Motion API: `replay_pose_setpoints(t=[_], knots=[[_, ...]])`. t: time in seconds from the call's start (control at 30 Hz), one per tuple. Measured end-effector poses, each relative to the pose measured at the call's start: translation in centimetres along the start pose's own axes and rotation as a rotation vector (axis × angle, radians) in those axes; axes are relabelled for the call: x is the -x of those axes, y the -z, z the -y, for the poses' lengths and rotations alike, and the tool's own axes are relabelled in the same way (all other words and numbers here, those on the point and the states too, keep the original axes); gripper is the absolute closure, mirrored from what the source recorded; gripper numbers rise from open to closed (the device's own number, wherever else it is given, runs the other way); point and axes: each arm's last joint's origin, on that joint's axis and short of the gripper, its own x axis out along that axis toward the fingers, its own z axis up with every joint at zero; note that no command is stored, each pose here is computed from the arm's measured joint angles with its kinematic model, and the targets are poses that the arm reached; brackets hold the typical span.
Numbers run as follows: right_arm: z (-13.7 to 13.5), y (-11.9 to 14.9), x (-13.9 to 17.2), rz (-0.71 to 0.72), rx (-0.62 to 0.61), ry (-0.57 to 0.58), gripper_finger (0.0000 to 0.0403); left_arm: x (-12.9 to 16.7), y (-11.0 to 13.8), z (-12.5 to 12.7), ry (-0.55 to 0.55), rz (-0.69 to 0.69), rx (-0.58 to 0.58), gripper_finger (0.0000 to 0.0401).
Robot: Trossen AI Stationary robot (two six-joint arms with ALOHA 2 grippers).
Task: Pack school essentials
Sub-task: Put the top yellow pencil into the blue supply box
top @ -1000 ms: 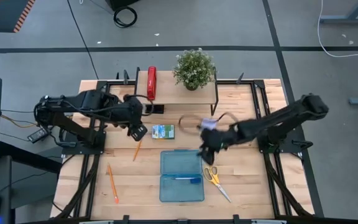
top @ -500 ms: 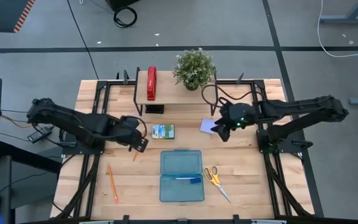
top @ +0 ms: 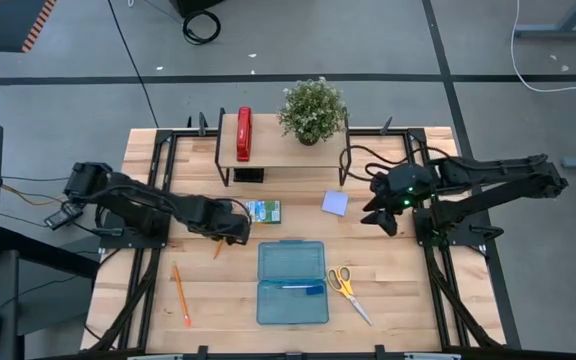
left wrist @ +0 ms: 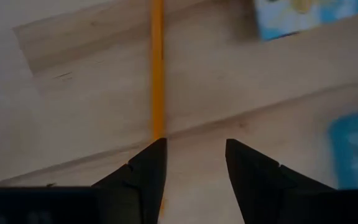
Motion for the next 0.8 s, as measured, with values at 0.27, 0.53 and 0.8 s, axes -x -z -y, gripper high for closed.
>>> replay_pose_setpoints(t=[0.27,0.53,0.8], knots=[[0.5,0.7,2.1,0.091,0.005,0.052,0.0186,-1.6,-1.0,-0.1,-0.075,0.0,-0.019,0.0232],[0.6,0.7,2.2,0.108,-0.013,0.069,0.0186,-1.9,-2.9,-0.5,-0.091,-0.005,-0.074,0.0235],[0.6,0.7,2.2,0.117,-0.006,0.084,0.0186,-3.6,-4.6,-1.8,-0.029,-0.061,-0.1,0.0249]])
